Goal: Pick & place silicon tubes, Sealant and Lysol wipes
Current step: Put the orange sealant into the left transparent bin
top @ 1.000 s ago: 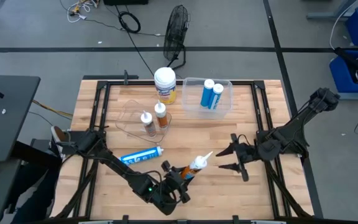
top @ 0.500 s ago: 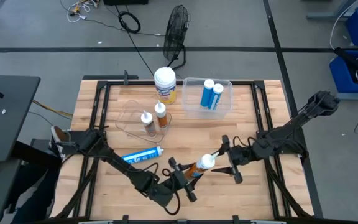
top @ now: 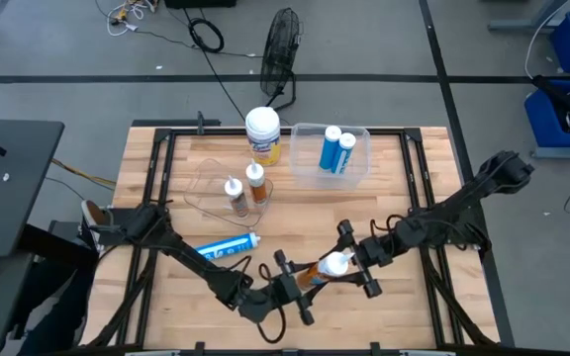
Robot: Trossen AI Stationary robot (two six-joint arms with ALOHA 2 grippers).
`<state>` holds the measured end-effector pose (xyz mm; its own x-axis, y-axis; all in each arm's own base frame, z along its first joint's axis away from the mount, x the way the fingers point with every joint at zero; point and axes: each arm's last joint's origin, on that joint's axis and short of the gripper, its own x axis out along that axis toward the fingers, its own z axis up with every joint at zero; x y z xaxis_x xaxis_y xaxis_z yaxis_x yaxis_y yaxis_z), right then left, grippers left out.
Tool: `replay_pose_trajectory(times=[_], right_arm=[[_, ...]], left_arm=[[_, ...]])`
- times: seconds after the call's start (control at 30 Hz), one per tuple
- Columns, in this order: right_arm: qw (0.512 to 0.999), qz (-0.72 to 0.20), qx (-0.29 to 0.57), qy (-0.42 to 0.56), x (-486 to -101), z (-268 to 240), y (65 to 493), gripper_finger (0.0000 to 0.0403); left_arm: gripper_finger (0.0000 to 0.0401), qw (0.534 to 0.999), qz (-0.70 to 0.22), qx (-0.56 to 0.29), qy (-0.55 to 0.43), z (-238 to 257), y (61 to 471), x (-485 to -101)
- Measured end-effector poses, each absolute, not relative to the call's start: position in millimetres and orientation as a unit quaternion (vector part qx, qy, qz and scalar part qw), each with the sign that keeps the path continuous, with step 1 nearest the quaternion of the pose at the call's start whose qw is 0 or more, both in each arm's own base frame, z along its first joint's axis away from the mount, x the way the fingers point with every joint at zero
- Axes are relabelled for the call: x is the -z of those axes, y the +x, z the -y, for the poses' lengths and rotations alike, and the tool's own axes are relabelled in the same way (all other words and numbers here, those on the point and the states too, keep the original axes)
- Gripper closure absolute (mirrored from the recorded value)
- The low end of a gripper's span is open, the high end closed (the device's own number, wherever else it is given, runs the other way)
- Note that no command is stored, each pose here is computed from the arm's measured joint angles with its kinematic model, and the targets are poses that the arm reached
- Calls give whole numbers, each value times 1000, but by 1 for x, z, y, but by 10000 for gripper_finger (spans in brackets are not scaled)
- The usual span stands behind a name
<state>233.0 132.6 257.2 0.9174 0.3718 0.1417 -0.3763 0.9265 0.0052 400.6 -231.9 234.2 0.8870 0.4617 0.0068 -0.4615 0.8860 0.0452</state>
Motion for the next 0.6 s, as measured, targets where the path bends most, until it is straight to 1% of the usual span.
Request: replay_pose_trajectory(times=[0.17,0.3,0.37,0.47,0.53,0.6], right_arm=[[978,90,-187,22,-258,-129,238,153],[975,105,-195,17,-260,-129,238,157],[975,108,-196,5,-260,-129,238,169],[975,106,-194,6,-260,-129,238,199],[976,104,-193,8,-260,-129,238,202],[976,102,-194,7,-259,-129,238,202]], left_arm=[[190,975,22,-221,26,221,408,-241],[190,975,23,-218,29,216,411,-241],[190,976,23,-216,29,216,411,-241],[194,975,23,-217,29,216,411,-241],[193,975,23,-217,27,216,411,-241],[176,976,22,-217,27,216,411,-241]])
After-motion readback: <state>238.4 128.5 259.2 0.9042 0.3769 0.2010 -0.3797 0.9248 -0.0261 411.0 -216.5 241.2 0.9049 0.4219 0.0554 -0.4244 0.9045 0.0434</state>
